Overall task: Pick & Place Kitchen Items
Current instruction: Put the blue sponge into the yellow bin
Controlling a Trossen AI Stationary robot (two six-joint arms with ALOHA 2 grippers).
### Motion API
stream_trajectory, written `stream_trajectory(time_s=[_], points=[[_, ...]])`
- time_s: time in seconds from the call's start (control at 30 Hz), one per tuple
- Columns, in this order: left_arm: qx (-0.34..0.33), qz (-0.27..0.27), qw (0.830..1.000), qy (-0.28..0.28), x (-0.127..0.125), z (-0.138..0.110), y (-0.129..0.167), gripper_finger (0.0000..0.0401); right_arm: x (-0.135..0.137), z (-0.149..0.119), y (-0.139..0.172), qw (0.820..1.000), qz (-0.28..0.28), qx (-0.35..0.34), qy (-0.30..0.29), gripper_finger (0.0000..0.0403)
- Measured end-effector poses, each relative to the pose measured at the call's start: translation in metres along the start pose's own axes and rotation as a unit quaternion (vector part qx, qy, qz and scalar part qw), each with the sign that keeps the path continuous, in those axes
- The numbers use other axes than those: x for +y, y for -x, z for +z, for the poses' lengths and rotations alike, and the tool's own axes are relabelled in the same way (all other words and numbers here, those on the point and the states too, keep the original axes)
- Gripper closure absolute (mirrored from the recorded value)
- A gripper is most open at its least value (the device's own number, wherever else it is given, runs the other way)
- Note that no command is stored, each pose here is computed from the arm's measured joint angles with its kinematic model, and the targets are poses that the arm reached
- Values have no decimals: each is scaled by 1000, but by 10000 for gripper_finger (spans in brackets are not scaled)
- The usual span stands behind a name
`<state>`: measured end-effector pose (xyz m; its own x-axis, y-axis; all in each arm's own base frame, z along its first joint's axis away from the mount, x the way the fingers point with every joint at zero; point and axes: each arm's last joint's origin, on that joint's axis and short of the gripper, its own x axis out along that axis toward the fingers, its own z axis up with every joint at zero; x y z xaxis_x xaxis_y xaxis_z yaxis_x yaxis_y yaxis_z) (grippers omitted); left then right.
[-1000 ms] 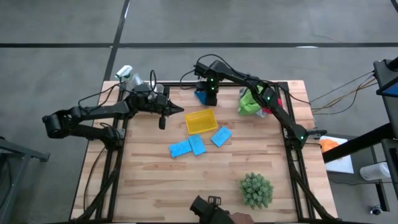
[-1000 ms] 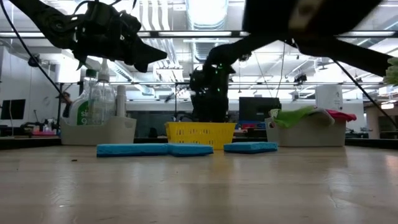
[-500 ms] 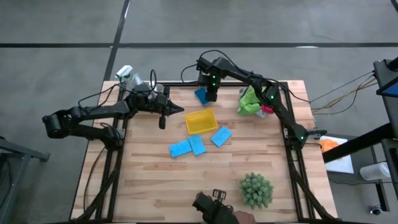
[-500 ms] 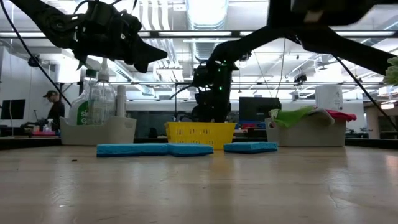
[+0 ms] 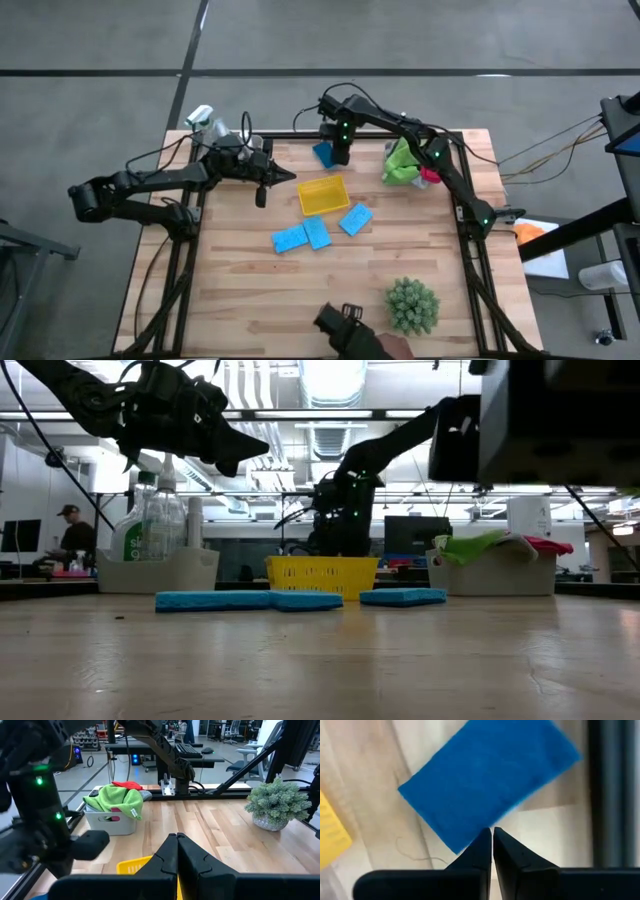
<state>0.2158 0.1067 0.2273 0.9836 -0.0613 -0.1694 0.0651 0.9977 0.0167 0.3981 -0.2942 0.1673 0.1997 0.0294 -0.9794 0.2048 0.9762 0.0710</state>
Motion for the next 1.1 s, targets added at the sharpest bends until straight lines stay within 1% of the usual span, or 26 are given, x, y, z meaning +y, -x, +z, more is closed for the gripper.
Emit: stream_trajectory(time_s=[0.13,0.3,0.37,0.47,0.57,0.6,0.7,0.8,0.83,0.87,0.93,1.0,1.03,1.1], points=[[0,0,1000,0,0,0,0,401,2,0,-5,999,29,-3,19,385],[0,5,1000,4,0,0,0,401,3,10,17,999,16,-42,21,385],[1,7,1000,4,0,0,0,401,4,15,31,997,21,-77,25,385],[1,8,1000,4,1,0,0,401,9,23,51,983,81,-158,44,385],[1,8,1000,7,1,0,0,401,17,31,71,957,141,-241,78,385],[2,8,1000,9,1,0,0,401,21,35,77,944,166,-270,95,385],[13,11,1000,15,0,-3,0,401,34,42,101,898,232,-346,143,385],[36,10,999,15,0,-8,0,401,49,45,126,843,295,-404,199,385],[44,9,999,17,-1,-9,0,401,56,46,134,825,306,-421,221,385],[51,8,999,18,-1,-11,0,401,64,46,141,811,316,-431,238,385],[55,6,998,20,-2,-13,0,401,84,50,153,792,317,-448,267,385],[54,5,998,18,-3,-13,0,401,108,55,163,779,301,-467,289,385],[50,5,999,15,-2,-12,0,401,120,59,170,773,285,-482,298,385],[39,7,999,8,-2,-9,0,401,144,66,184,769,229,-520,293,385]])
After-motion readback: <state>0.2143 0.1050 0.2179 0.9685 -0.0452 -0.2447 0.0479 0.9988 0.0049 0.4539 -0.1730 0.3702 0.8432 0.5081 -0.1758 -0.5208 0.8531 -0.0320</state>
